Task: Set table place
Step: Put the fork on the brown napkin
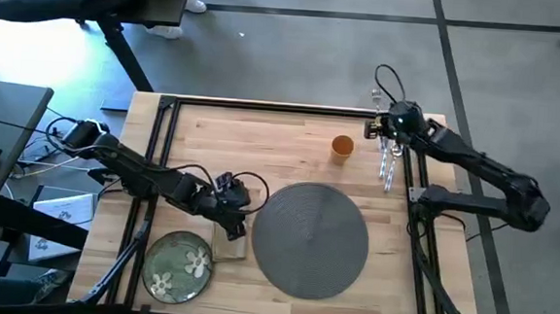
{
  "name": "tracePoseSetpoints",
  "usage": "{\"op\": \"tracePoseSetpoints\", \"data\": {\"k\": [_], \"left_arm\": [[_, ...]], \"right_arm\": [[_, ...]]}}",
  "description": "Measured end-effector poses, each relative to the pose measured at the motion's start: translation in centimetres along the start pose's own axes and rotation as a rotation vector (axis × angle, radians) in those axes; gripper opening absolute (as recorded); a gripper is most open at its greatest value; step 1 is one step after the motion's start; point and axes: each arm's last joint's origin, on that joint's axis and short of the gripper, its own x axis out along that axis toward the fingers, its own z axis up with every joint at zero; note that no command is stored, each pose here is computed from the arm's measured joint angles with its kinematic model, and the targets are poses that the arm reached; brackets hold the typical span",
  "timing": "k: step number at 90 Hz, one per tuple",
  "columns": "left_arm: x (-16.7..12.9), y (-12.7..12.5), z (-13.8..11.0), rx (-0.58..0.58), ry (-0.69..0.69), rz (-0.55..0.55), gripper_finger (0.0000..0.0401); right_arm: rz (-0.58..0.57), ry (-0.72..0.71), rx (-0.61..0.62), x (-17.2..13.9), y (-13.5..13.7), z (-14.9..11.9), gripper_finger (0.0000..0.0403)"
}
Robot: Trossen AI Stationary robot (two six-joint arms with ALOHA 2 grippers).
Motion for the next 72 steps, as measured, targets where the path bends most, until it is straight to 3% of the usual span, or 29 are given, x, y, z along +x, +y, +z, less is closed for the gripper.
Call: {"op": "tracePoseSetpoints", "data": {"k": [15,33,59,72], "left_arm": [[-0.1,-0.6,1.0,-0.068,-0.092,-0.056,0.0127],[0.2,-0.2,2.0,-0.118,-0.162,-0.046,0.013],[0.6,0.4,3.4,-0.126,-0.258,-0.045,0.0205],[1.1,0.0,4.1,-0.168,-0.367,0.011,0.0216]], "right_arm": [[0.213,-0.104,-0.022,-2.7,2.9,-0.4,0.0],[0.331,-0.161,-0.087,-4.0,6.3,-1.8,0.0],[0.524,-0.287,-0.124,-5.7,11.5,-3.7,0.0],[0.632,-0.363,-0.089,-6.4,14.5,-5.1,0.0]]}}
